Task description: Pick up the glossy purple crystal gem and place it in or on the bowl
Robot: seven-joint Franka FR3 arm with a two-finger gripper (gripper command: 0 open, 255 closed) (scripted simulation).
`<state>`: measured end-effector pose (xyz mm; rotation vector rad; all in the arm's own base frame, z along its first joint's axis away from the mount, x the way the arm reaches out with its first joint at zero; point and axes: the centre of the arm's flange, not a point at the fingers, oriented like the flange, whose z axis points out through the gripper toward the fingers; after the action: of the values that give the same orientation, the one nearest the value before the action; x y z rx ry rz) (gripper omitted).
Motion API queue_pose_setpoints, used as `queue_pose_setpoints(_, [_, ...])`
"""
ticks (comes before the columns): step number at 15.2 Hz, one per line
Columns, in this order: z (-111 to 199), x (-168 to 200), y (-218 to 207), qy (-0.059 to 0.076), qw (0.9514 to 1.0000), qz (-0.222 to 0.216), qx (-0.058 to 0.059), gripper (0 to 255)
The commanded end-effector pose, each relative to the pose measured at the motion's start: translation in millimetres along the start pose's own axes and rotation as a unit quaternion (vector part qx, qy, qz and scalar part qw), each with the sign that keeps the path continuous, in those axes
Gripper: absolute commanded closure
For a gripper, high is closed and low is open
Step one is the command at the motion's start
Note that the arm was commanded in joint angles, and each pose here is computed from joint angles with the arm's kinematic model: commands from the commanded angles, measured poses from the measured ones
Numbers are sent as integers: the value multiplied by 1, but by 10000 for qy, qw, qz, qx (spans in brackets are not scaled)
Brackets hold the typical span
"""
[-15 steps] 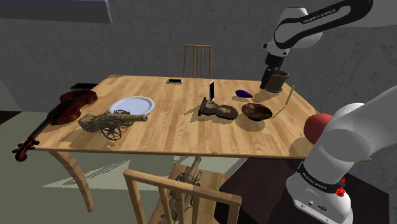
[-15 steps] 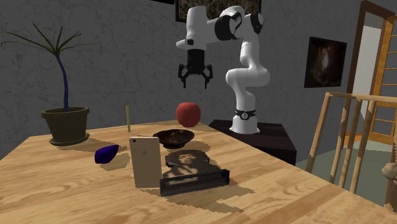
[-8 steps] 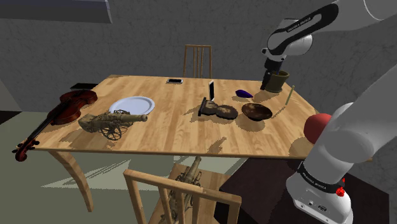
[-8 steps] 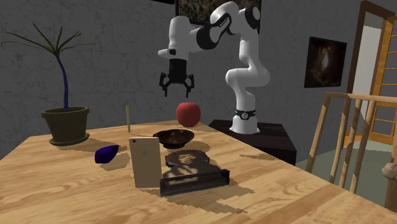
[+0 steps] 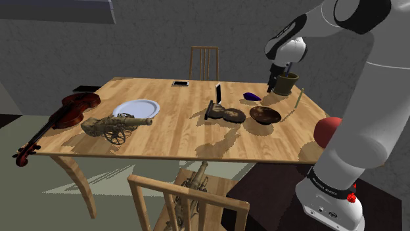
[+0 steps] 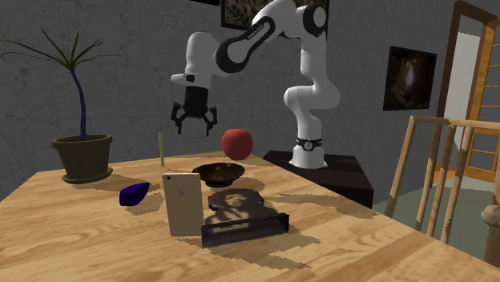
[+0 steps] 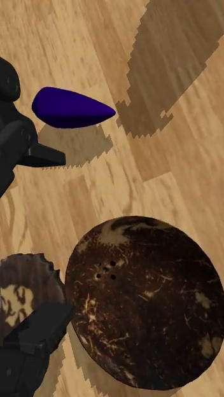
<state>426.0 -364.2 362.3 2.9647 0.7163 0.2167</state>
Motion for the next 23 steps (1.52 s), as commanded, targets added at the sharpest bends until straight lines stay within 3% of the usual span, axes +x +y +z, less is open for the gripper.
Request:
queue_pose_setpoints(1, [12,1,21,49,9998,-172,-48,0])
queue_pose_setpoints(7, [44,8,80,125,9981,-581,-165,0])
queue_pose_setpoints(14, [84,9,81,125,9981,-581,-165,0])
queue_pose_setpoints(22, [84,9,81,125,9981,-581,-165,0])
queue_pose_setpoints(23, [84,9,81,125,9981,-581,-165,255])
